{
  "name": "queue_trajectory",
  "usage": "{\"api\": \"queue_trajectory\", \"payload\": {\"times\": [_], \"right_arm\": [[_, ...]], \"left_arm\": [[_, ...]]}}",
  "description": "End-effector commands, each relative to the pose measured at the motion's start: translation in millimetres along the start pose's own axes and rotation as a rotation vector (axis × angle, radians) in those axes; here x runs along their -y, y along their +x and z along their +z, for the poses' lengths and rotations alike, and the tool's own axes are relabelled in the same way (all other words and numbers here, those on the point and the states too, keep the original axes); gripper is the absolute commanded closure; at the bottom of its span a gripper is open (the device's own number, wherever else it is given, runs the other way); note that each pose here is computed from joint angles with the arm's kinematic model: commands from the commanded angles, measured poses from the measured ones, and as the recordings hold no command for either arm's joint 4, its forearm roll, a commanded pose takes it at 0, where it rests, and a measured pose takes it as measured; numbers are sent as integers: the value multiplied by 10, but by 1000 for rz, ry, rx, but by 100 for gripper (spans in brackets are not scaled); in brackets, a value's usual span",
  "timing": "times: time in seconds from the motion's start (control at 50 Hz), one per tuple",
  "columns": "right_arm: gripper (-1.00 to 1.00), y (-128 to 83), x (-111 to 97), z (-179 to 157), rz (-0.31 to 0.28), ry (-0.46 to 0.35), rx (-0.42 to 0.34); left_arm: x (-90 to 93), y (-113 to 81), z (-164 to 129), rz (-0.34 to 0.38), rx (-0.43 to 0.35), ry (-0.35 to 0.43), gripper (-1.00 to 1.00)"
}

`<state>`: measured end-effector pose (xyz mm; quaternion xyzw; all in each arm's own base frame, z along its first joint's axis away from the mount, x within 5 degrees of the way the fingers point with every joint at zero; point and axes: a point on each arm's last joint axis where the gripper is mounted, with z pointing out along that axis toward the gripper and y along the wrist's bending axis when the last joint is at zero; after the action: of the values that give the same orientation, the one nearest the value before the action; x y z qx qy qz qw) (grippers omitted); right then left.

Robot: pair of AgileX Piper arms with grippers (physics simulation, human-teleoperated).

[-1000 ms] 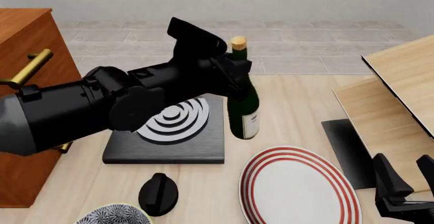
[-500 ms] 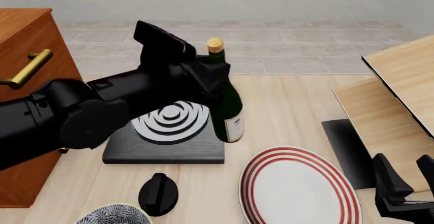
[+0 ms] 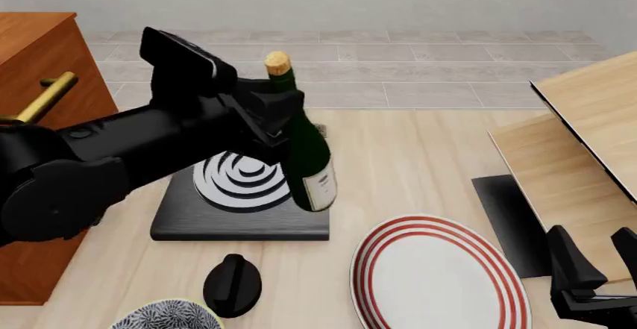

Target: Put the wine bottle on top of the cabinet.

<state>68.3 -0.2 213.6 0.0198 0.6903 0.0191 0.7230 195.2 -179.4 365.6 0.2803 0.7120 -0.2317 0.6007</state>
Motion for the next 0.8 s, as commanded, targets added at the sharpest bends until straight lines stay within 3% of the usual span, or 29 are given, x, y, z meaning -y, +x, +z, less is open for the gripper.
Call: {"api": "queue_trajectory", "payload": {"times": [0.02,0.24,0.52,0.8], "right_arm": [[-100,0,0,0,0,0,0],[-100,0,0,0,0,0,0],[-100,0,0,0,0,0,0],[-100,0,0,0,0,0,0]], "left_arm": [[-45,-88,-209,9,20,-18,100],[-139,-54,-299,47,11,-58,100],[-222,-83,-501,26,25,-101,100],[-314,-133,-614,61,2,-148,100]]}}
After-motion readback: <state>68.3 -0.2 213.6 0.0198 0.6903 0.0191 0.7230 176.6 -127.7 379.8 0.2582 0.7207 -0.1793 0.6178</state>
